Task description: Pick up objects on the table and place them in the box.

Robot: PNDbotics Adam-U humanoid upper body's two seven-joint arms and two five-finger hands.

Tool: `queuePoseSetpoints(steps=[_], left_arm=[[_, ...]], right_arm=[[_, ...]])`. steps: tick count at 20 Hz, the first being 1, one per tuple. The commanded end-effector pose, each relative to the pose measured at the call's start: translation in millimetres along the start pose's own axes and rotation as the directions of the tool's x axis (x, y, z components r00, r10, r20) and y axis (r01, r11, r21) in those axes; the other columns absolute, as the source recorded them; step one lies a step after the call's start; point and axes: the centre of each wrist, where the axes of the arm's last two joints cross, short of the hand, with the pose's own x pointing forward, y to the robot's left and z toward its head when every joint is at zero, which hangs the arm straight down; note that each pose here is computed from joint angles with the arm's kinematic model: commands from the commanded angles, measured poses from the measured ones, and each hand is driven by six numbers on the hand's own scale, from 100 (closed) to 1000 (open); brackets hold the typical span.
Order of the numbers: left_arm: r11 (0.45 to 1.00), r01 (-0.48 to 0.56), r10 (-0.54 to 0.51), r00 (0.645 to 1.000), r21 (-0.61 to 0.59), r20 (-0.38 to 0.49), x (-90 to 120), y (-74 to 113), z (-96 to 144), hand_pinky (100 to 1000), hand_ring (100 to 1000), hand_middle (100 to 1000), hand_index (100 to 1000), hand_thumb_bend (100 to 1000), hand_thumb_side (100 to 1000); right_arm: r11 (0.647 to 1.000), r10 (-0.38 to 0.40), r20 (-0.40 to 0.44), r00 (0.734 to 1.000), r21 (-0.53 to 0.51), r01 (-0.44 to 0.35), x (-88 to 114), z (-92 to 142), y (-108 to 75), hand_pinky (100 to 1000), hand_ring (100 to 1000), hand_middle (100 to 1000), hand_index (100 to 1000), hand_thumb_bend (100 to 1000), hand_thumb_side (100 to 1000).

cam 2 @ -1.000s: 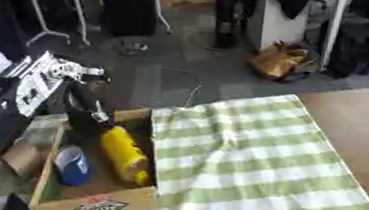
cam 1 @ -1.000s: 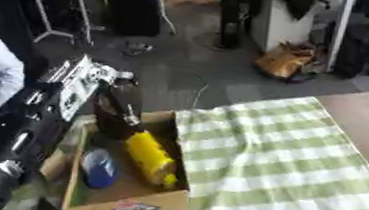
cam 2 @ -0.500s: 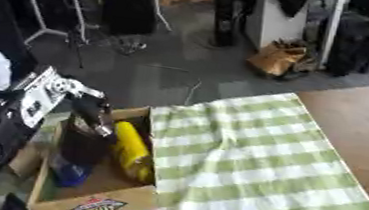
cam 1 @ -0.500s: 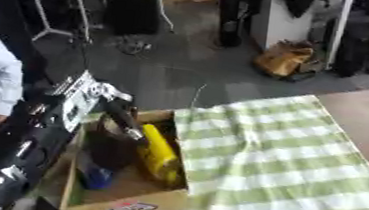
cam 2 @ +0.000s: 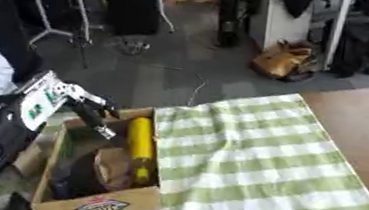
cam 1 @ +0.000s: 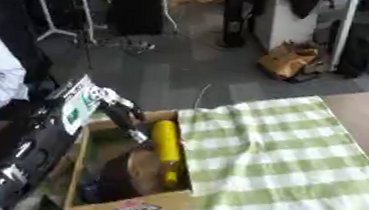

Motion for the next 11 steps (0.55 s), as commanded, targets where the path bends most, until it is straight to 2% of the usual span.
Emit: queuePoseSetpoints(steps=[1, 5, 7, 11], left_arm=[[0.997, 0.012, -0.013, 1.0, 0.074, 0.011, -1, 24.0, 24, 1000, 1000, 1000, 1000, 945, 636], [0.99, 0.007, -0.02, 0.996, 0.141, 0.088, 5, 36.6, 42, 1000, 1000, 1000, 1000, 914, 659], [0.98, 0.014, -0.041, 0.99, 0.196, 0.133, 7, 44.3, 60, 1000, 1000, 1000, 1000, 891, 674], [0.957, 0.045, -0.09, 0.985, 0.285, 0.146, 2, 49.3, 92, 1000, 1000, 1000, 1000, 873, 690]], right_arm=[[0.999, -0.031, 0.041, 0.999, -0.023, 0.032, 3, -6, -1.7, 758, 931, 794, 693, 100, 1000], [0.999, -0.026, 0.037, 0.999, -0.024, 0.027, 2, -4, -3.5, 758, 931, 794, 694, 100, 1000], [0.999, -0.023, 0.033, 0.999, -0.025, 0.024, 2, -2, -4.3, 759, 931, 794, 694, 100, 1000], [0.999, -0.012, 0.03, 0.999, -0.03, 0.013, 1, 0, -7.1, 760, 932, 794, 695, 100, 1000]])
